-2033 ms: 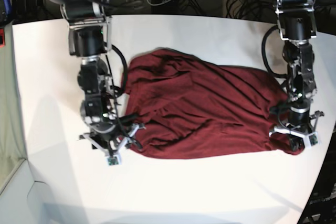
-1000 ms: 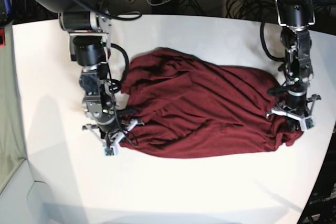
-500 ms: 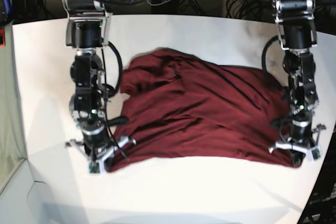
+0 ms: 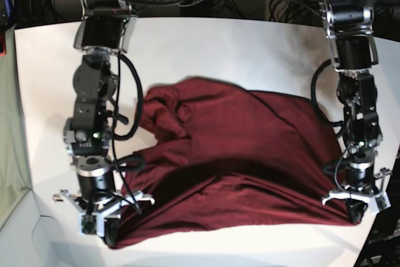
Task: Layout the t-shirt on the table in an organized manner, then fold the t-shirt properly
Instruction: 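Lift the held edges high and pull them toward the robot base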
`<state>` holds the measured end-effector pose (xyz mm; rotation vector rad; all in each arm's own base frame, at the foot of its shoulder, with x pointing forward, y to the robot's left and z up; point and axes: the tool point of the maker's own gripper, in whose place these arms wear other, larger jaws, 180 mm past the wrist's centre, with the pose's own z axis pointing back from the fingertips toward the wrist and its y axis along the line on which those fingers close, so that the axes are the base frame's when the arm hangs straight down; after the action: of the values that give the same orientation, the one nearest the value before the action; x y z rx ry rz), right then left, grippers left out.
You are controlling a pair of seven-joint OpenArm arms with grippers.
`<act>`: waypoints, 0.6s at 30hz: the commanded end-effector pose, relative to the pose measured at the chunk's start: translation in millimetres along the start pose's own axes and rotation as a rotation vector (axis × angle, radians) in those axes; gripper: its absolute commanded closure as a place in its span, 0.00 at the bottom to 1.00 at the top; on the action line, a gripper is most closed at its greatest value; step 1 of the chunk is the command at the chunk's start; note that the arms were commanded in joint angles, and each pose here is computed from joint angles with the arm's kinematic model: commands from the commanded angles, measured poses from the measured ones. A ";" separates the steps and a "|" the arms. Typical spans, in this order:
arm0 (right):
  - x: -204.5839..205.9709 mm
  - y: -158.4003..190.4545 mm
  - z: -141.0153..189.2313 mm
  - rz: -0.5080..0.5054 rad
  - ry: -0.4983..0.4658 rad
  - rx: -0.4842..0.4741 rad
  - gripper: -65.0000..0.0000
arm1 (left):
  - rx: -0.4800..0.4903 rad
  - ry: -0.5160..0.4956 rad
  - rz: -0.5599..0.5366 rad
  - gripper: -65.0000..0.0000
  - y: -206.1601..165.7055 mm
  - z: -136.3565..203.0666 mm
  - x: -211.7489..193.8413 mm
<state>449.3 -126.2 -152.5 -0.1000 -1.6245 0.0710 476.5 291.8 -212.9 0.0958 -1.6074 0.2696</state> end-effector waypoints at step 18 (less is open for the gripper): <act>117.4 10.4 43.2 0.015 -0.324 0.018 1.00 | 0.096 -0.424 0.030 1.00 42.8 34.7 155.9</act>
<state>404.5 -103.3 -61.0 -0.0912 -1.8680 0.1235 428.2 341.0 -92.1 0.1984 -1.9327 0.3871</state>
